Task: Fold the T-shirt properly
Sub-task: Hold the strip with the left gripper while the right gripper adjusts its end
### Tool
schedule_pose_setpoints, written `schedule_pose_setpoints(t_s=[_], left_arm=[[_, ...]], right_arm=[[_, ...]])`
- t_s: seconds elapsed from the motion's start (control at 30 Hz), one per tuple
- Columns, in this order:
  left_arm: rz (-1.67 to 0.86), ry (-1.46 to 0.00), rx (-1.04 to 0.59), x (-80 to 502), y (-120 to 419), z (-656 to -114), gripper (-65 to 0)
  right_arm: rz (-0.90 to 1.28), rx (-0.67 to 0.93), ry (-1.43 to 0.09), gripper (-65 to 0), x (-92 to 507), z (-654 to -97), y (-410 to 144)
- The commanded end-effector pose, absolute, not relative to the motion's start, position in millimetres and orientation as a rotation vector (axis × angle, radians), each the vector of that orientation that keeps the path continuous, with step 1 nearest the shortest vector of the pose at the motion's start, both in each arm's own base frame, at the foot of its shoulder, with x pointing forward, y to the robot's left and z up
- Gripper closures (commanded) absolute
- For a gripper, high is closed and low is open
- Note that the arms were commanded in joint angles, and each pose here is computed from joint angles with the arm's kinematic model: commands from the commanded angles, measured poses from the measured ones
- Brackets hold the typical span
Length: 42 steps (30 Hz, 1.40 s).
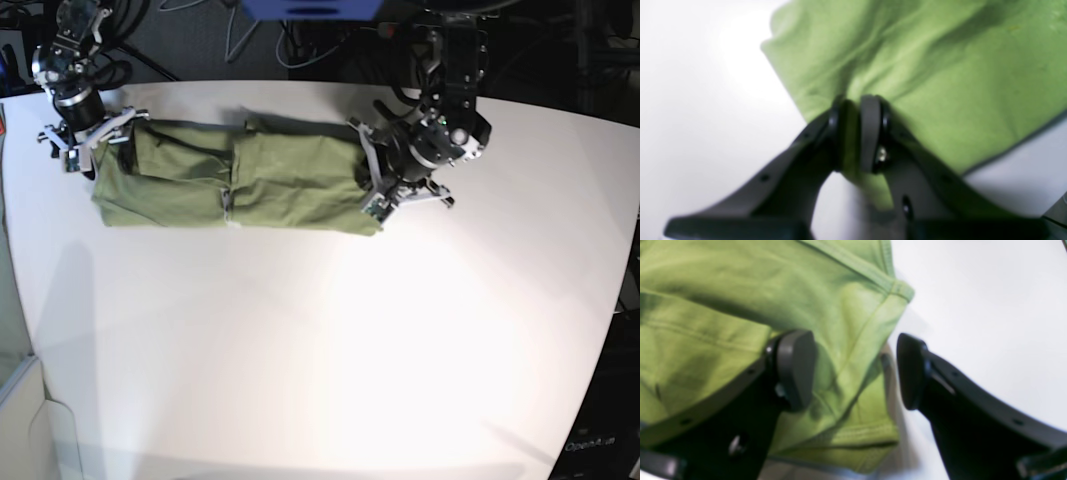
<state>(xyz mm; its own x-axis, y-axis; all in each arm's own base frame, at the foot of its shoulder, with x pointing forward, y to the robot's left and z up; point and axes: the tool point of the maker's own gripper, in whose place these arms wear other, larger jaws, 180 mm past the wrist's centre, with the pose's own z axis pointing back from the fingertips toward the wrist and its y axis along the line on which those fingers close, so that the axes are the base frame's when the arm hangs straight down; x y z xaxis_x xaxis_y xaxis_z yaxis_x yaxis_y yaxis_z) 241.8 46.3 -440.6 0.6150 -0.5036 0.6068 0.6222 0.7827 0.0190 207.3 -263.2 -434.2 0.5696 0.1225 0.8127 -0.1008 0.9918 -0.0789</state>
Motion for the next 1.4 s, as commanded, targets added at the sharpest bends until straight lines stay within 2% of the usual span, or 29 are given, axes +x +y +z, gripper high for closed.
schedule_pose_setpoints(t_s=[0.0, 0.07, 0.17, 0.23, 0.3, 0.5, 0.63, 0.93, 1.17, 1.23, 1.37], left_arm=[[-0.684, -0.488, -0.131, 217, 66, -461, -7.8], [-0.684, -0.488, -0.131, 217, 66, -461, -7.8], [-0.683, -0.487, -0.133, 216, 65, -462, -7.8], [-0.683, -0.482, -0.135, 214, 65, -463, -7.8], [-0.682, -0.477, -0.136, 211, 65, -464, -7.8], [-0.682, -0.460, -0.140, 204, 66, -468, -7.8], [-0.682, -0.458, -0.140, 203, 66, -468, -7.8], [-0.680, -0.460, -0.144, 203, 65, -468, -7.8], [-0.682, -0.457, -0.141, 202, 66, -468, -7.8], [-0.682, -0.457, -0.141, 202, 66, -468, -7.8], [-0.682, -0.457, -0.141, 202, 66, -468, -7.8]], right_arm=[[0.155, -0.034, -0.929, -37.6, 203, -436, -266], [0.156, -0.032, -0.927, -32.9, 203, -437, -265], [0.159, -0.033, -0.930, -17.7, 204, -436, -265], [0.168, -0.042, -0.936, -9.7, 206, -432, -268], [0.182, -0.055, -0.943, -7.3, 210, -427, -272], [0.259, -0.119, -1.034, -7.0, 229, -387, -277], [0.392, -0.161, -1.093, -7.0, 244, -353, -257], [0.580, -0.144, -1.076, -7.0, 239, -349, -179], [0.490, -0.178, -1.041, -8.0, 241, -363, -206], [0.448, -0.191, -1.020, -12.3, 240, -371, -220], [0.352, -0.235, -1.011, -30.2, 243, -376, -252]])
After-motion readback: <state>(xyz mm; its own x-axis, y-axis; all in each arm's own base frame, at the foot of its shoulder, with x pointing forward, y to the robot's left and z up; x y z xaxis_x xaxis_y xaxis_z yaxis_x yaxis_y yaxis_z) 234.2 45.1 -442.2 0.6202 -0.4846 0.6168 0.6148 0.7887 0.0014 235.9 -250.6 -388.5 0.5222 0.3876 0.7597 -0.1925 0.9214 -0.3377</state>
